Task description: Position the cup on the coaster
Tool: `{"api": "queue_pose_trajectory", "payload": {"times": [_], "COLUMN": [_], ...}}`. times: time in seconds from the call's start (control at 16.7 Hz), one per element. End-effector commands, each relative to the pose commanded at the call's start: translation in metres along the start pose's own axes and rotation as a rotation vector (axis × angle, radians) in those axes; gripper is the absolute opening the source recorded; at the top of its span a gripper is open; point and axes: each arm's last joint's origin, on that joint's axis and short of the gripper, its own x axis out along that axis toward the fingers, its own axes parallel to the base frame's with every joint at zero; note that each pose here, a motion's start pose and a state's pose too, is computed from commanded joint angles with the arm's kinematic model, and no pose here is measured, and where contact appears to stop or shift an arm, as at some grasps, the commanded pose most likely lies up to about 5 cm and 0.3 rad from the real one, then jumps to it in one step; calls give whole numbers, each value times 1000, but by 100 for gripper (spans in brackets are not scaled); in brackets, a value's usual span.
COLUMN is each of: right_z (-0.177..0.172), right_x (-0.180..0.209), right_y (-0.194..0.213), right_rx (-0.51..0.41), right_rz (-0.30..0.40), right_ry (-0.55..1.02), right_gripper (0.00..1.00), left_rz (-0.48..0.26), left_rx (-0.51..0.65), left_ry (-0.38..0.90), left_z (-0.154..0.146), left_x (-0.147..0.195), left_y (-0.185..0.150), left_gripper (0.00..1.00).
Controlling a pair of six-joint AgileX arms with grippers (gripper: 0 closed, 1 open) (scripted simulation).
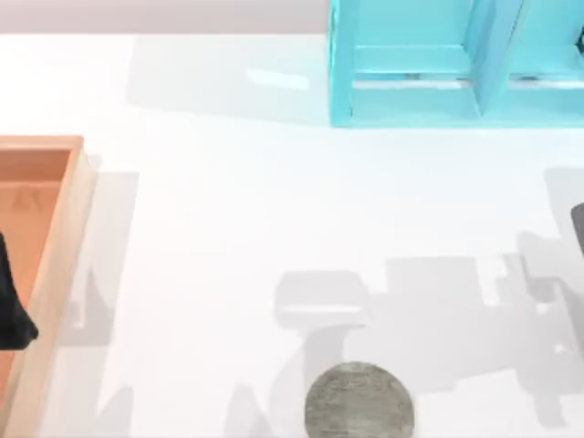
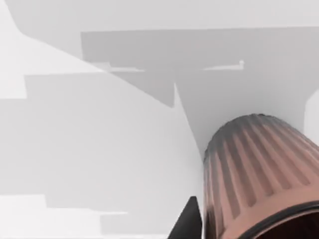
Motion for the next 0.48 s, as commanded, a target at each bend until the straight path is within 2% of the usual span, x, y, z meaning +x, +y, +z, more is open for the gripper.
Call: {"api": "queue_pose_trajectory", "payload": {"times": [0.24,0.48], "right_z": [21,57], "right_x": [-1,-5], "right_y": [-4,-7], "right_rx": [78,237], "right_rz": [18,34], "right_ry": [3,14], "right_gripper": [0,0], "left_rz": [0,0], "left_rx": [0,0], "left_ry": [0,0], "left_z": [0,0], "left_x": [0,0], "left_y": [0,0], "left_gripper": [100,100]}}
